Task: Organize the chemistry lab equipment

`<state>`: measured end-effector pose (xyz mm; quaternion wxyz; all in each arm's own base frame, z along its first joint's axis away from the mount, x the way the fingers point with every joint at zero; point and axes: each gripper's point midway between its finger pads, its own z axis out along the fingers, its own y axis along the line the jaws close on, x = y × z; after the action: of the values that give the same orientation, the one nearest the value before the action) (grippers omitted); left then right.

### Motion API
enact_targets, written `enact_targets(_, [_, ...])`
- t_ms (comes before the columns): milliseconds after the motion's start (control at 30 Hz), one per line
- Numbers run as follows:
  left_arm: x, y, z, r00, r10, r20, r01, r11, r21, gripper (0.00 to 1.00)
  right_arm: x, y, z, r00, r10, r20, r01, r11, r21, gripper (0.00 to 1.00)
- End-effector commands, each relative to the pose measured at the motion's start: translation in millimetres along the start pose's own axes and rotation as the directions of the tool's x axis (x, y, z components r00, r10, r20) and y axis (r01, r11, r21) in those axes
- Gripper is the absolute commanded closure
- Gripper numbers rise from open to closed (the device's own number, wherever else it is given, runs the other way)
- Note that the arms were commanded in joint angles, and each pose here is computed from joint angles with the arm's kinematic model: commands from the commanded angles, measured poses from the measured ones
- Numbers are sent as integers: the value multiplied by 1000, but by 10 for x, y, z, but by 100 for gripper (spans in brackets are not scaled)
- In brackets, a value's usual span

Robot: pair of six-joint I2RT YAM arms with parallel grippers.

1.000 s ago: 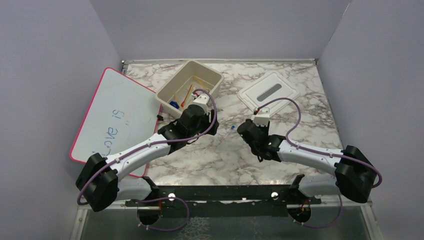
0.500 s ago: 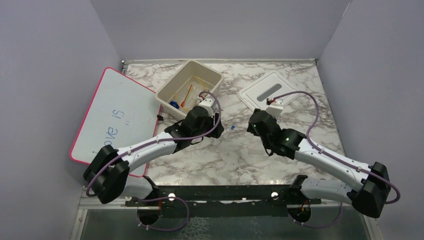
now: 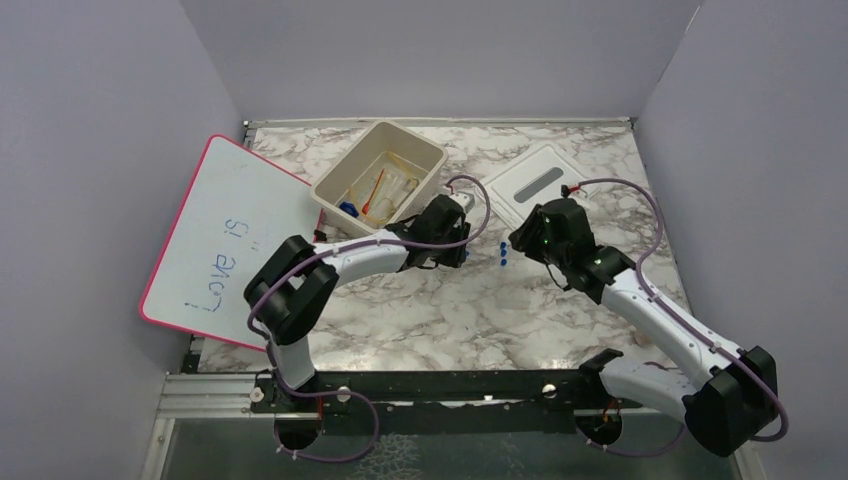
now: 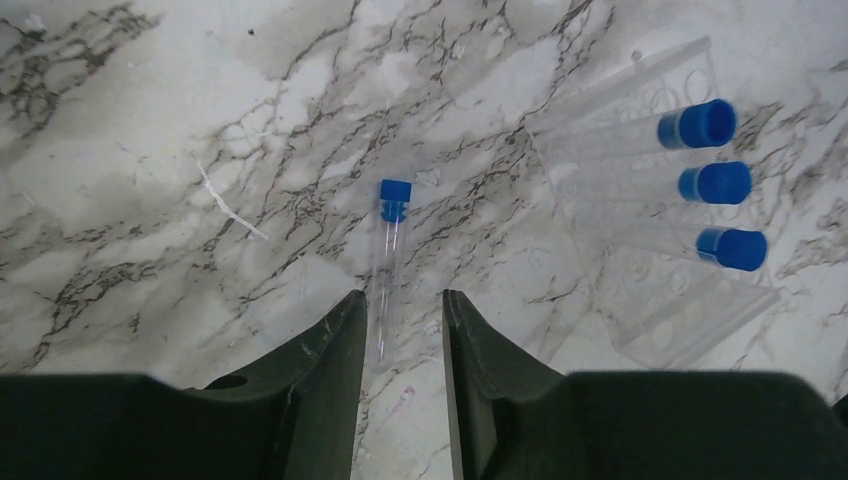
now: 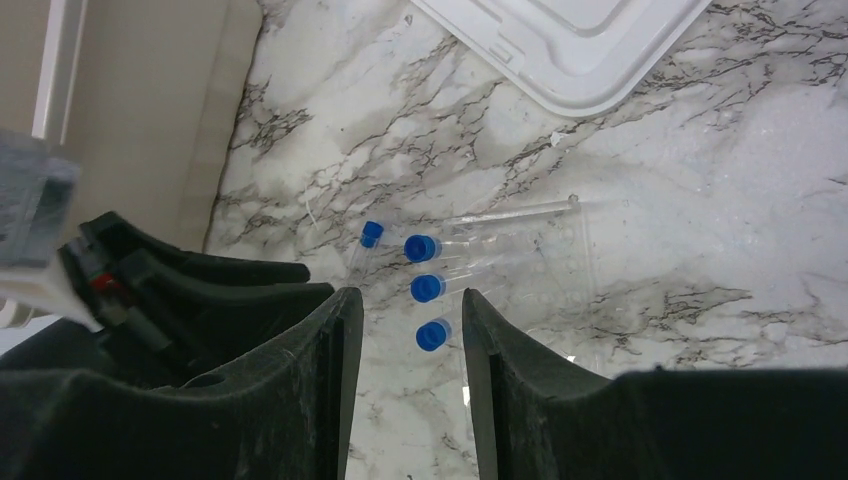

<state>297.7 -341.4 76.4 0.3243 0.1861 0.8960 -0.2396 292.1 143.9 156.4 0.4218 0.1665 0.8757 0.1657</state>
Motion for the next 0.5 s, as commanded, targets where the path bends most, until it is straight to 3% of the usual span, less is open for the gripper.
enact_targets(0, [175, 133, 103, 990, 71, -119, -83, 992, -94, 66, 10, 69, -58, 1000, 26, -7, -26, 997, -75, 55])
enact_targets(333, [461, 167, 217, 962, 100, -253, -129, 987, -98, 65, 36, -49, -86, 999, 42, 8, -41, 997, -62, 55])
enact_targets(467, [556, 193, 233, 952, 114, -284, -147, 984, -99, 70, 41, -69, -83, 999, 43, 10, -43, 997, -57, 55])
